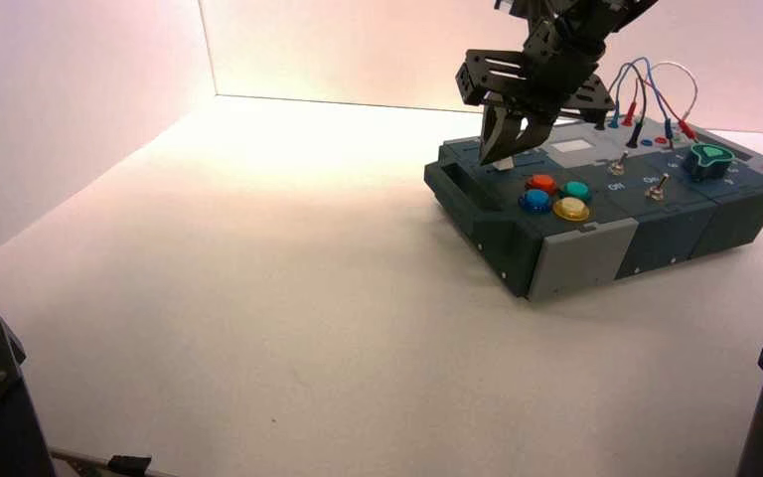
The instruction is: Move the bottom slider to position 4.
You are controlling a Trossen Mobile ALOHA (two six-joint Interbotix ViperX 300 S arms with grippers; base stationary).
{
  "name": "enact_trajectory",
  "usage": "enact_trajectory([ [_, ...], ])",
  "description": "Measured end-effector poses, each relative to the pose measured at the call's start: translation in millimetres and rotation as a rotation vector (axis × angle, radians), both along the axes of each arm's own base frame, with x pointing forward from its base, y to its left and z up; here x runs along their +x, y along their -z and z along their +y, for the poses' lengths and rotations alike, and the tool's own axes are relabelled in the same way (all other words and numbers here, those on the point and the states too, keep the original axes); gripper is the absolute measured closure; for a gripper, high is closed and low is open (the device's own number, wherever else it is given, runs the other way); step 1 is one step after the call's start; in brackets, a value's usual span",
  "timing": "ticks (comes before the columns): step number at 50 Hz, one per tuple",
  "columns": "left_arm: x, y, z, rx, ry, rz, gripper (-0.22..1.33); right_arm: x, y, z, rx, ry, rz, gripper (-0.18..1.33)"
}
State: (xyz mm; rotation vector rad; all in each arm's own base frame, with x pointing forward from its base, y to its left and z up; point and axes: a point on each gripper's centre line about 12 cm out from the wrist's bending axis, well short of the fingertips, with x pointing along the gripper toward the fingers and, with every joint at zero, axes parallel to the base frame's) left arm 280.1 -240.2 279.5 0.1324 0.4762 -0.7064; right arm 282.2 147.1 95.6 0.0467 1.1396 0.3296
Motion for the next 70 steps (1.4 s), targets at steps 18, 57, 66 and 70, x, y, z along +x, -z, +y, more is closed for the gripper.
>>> enact_trajectory([
  [18,-0.3,-0.2,-0.5,-0.001,0.001,-0.001,1.27,1.2,0.1,-3,-0.006,0.002,-0.001,1.29],
  [57,0.3,-1.5,-0.8,-0.007,-0.001,-0.008,1.27,3.4,0.7,-10,-0.022,0.003,0.001,1.29],
  [66,0.7,-0.4,-0.3,-0.005,-0.002,-0.005,1.27,6.5,1.2,-19,-0.029,0.023,0.007,1.29],
  [70,0.8,-1.9,-0.4,-0.009,-0.003,-0.010,1.27,7.3,1.3,-21,-0.030,0.028,0.007,1.29],
])
